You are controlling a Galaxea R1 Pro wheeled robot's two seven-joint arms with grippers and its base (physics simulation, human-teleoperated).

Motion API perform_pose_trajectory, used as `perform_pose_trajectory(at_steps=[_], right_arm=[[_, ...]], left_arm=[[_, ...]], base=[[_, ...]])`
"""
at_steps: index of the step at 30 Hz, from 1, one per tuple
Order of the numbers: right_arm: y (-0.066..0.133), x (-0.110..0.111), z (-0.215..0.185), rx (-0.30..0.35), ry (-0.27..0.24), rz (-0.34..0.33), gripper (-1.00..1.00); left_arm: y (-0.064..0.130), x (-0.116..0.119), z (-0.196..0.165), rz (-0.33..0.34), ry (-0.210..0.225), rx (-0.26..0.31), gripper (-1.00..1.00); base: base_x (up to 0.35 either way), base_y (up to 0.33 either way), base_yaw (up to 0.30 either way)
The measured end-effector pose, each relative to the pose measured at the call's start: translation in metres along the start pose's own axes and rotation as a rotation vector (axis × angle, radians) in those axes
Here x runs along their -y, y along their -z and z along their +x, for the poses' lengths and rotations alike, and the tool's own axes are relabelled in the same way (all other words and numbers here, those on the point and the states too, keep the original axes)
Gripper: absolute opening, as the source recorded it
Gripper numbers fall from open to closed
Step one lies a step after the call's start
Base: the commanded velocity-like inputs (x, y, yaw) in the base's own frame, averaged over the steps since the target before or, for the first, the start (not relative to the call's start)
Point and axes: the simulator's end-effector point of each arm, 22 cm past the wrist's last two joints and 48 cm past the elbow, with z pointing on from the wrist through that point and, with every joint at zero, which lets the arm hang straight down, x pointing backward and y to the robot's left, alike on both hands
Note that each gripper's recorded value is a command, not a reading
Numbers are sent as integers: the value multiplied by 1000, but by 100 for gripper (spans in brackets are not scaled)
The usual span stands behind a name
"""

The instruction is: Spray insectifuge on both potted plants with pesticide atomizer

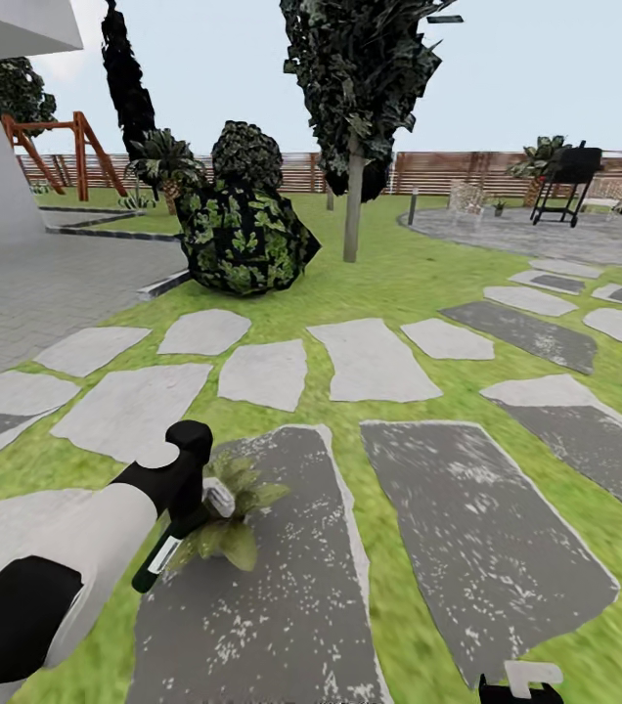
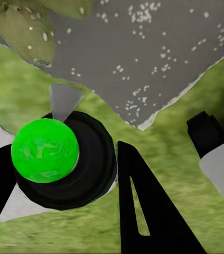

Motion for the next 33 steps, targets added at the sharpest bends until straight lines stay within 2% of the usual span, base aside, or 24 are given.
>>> perform_pose_trajectory(at_steps=[5, 12, 16, 19, 23, 26, 28, 31, 33], right_arm=[[0, 0, 0, 0, 0, 0, 100], [0, 0, 0, 0, 0, 0, 100], [0, 0, 0, 0, 0, -1, 100], [0, 1, 1, -1, 1, 0, 100], [0, 2, 1, -1, 2, 0, 100], [0, 2, 1, -1, 2, 0, 100], [0, 1, 0, -1, 1, 0, 100], [0, 1, 0, 0, 0, 0, 100], [0, 1, 0, 1, -1, 1, 100]], left_arm=[[-2, -2, 3, -1, 6, -5, -100], [-10, -24, 28, -9, 58, -32, -100], [-34, -6, 40, 38, 62, -57, -100], [-54, 14, 45, 100, 77, -58, -100], [-69, 36, 46, 205, 136, -17, -100], [-76, 33, 41, 195, 176, 20, -100], [-88, 32, 35, 188, 233, 71, -100], [-94, 25, 22, 144, 296, 127, -100], [-95, 23, 18, 132, 315, 142, -100]], base=[[-103, -301, 277], [-44, -301, 271], [-2, -198, 79], [0, -40, 7], [0, -5, 1], [0, 0, 0], [0, 0, 0], [0, 0, 39], [0, 0, 160]])
